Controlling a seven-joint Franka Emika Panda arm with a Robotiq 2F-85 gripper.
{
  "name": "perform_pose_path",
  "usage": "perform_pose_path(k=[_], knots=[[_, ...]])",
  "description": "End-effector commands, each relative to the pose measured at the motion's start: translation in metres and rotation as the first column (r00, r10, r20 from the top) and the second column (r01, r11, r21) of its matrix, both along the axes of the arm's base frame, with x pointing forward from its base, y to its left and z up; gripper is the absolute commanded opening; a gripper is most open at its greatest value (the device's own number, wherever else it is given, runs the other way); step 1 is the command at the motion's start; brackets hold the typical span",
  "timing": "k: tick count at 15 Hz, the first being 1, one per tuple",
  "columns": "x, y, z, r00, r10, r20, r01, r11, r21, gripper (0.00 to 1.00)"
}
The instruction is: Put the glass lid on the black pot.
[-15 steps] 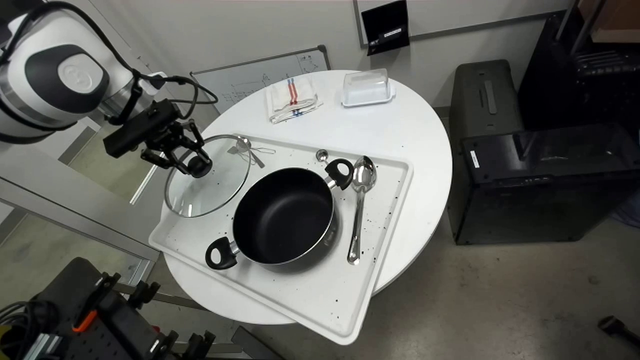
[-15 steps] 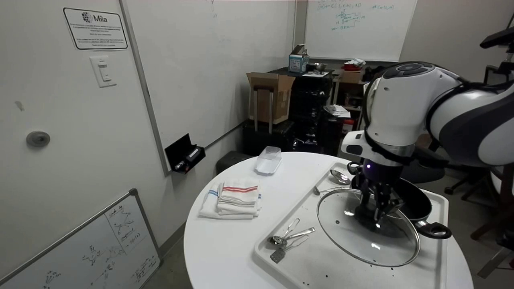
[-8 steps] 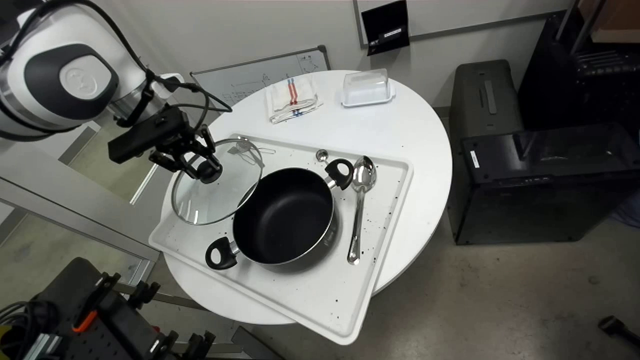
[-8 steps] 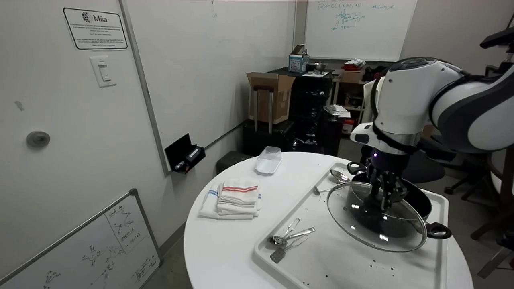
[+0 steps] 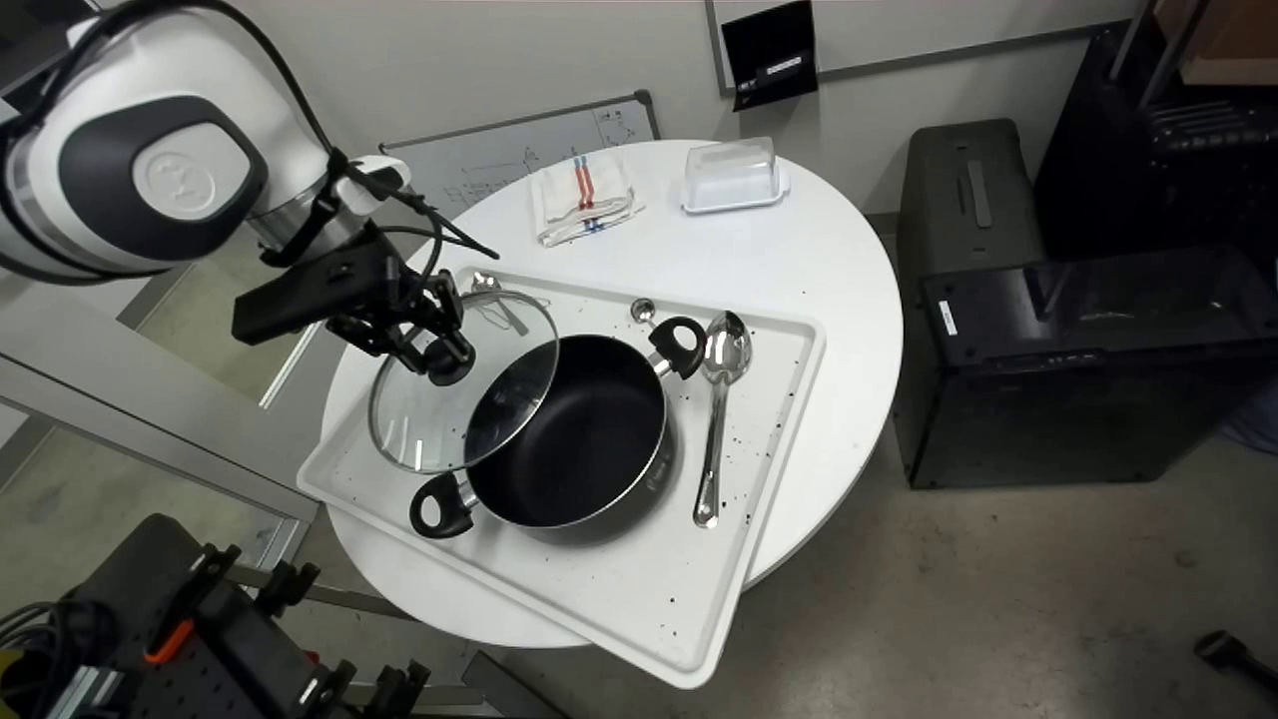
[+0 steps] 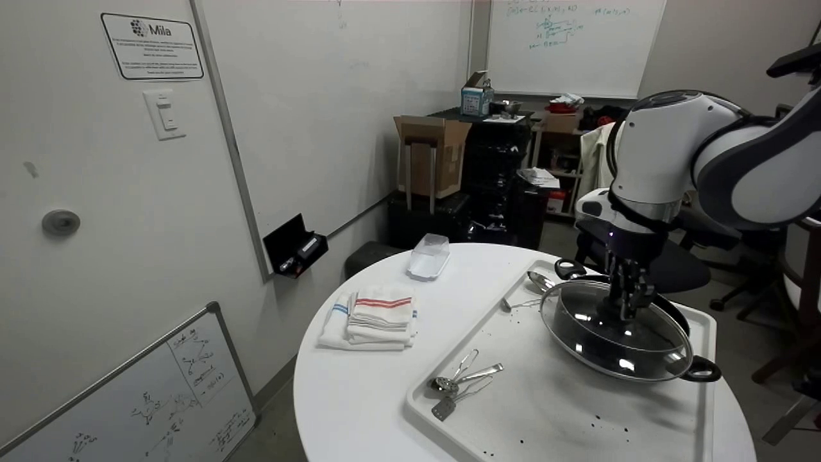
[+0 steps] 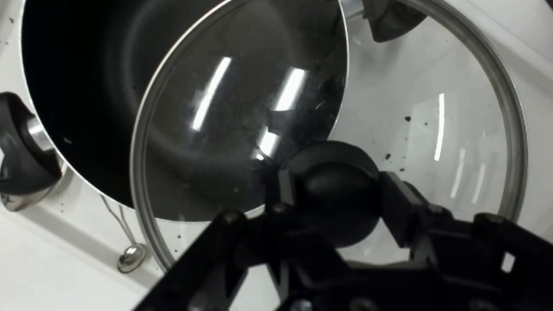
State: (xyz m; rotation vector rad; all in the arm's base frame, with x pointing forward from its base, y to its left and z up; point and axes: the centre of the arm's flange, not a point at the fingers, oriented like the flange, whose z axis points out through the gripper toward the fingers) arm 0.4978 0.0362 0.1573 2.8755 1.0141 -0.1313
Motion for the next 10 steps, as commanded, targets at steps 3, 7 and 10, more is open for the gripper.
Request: perform_pose_path(k=[3,7,10], knots=[[-0.007,-0.030,0.013,0.989,-0.147,0.010,0.147,0.989,-0.002,0.25],[-0.011,-0.053,0.009,0.971,-0.240,0.005,0.240,0.971,0.000,0.25],[-0.012,-0.072,0.008,0.951,-0.309,0.006,0.309,0.951,0.005,0.25]])
